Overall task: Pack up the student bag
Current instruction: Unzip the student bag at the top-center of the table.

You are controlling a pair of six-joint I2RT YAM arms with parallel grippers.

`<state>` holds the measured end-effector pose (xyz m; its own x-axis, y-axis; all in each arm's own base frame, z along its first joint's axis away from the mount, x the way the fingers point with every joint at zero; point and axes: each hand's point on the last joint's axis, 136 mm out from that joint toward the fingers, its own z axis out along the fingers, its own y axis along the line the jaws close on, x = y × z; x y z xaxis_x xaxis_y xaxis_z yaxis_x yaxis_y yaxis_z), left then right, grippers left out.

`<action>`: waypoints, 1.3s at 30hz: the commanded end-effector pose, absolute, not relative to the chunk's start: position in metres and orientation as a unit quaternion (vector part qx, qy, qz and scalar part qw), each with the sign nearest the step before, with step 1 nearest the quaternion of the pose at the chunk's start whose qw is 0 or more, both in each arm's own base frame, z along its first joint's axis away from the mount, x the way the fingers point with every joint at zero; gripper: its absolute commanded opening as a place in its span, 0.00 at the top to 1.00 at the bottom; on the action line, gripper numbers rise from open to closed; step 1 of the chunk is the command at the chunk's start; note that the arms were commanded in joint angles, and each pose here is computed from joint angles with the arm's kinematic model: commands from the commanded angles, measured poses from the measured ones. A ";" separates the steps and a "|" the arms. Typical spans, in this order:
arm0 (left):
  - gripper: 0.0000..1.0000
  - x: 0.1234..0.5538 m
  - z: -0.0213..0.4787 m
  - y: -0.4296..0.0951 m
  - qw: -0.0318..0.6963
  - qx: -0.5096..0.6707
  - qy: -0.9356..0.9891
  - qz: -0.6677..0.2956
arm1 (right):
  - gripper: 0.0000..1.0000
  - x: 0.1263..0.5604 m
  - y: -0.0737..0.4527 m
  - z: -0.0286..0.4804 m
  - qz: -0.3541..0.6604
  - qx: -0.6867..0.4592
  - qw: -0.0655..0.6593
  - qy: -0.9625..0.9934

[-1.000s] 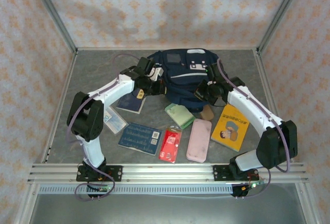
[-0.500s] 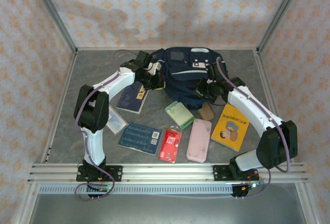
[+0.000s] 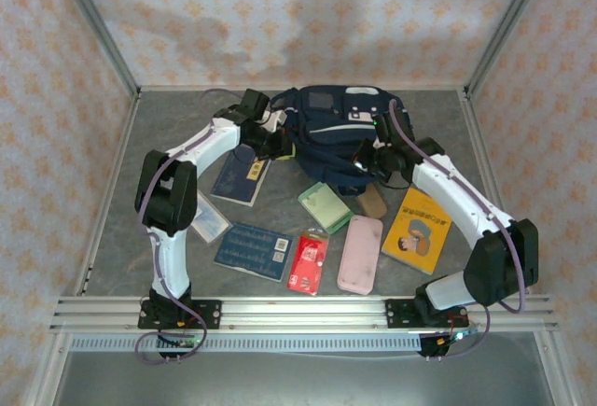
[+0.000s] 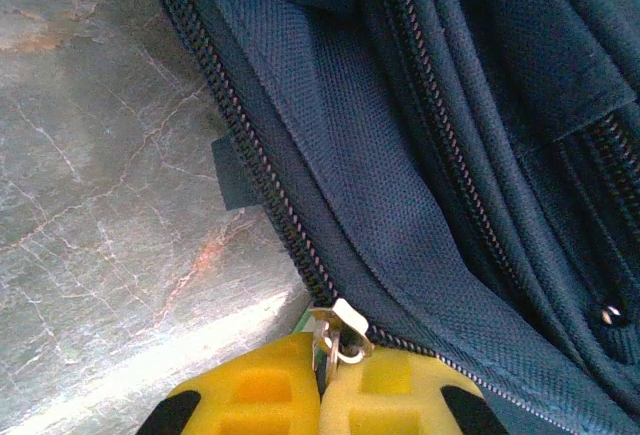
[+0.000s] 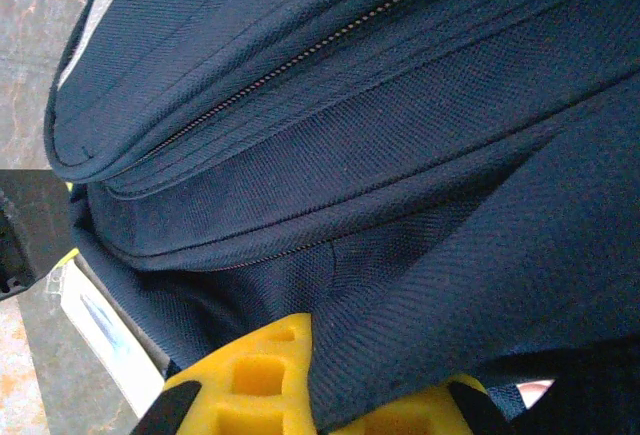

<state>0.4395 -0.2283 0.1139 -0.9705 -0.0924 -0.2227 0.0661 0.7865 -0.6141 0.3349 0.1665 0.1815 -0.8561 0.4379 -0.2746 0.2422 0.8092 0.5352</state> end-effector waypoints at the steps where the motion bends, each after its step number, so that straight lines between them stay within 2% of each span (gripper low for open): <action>1: 1.00 0.493 0.084 -0.120 0.185 -0.116 0.957 -0.191 | 1.00 0.317 0.141 0.197 0.208 0.156 0.197 0.945; 6: 1.00 0.503 0.078 -0.108 0.183 -0.142 0.953 -0.197 | 1.00 0.318 0.143 0.201 0.210 0.116 0.199 0.950; 11: 0.92 0.513 0.084 -0.104 0.193 -0.154 0.946 -0.209 | 1.00 0.321 0.135 0.204 0.194 0.109 0.210 0.952; 15: 0.74 0.517 0.110 -0.116 0.208 -0.166 0.928 -0.261 | 1.00 0.327 0.136 0.202 0.192 0.116 0.205 0.953; 17: 0.68 0.515 0.132 -0.118 0.231 -0.179 0.914 -0.282 | 1.00 0.332 0.137 0.203 0.193 0.119 0.207 0.952; 22: 0.61 0.487 0.200 -0.111 0.298 -0.202 0.881 -0.306 | 1.00 0.346 0.144 0.212 0.198 0.099 0.217 0.951; 32: 0.50 0.425 0.257 -0.106 0.373 -0.196 0.860 -0.286 | 1.00 0.367 0.186 0.249 0.286 0.016 0.220 0.933; 37: 0.49 0.403 0.268 -0.127 0.372 -0.163 0.866 -0.291 | 1.00 0.357 0.196 0.222 0.274 -0.009 0.178 0.945; 38: 0.49 0.398 0.267 -0.131 0.369 -0.159 0.868 -0.292 | 0.97 0.355 0.197 0.210 0.258 -0.011 0.168 0.951; 39: 0.49 0.393 0.266 -0.133 0.366 -0.157 0.869 -0.293 | 0.90 0.352 0.195 0.198 0.237 -0.011 0.160 0.958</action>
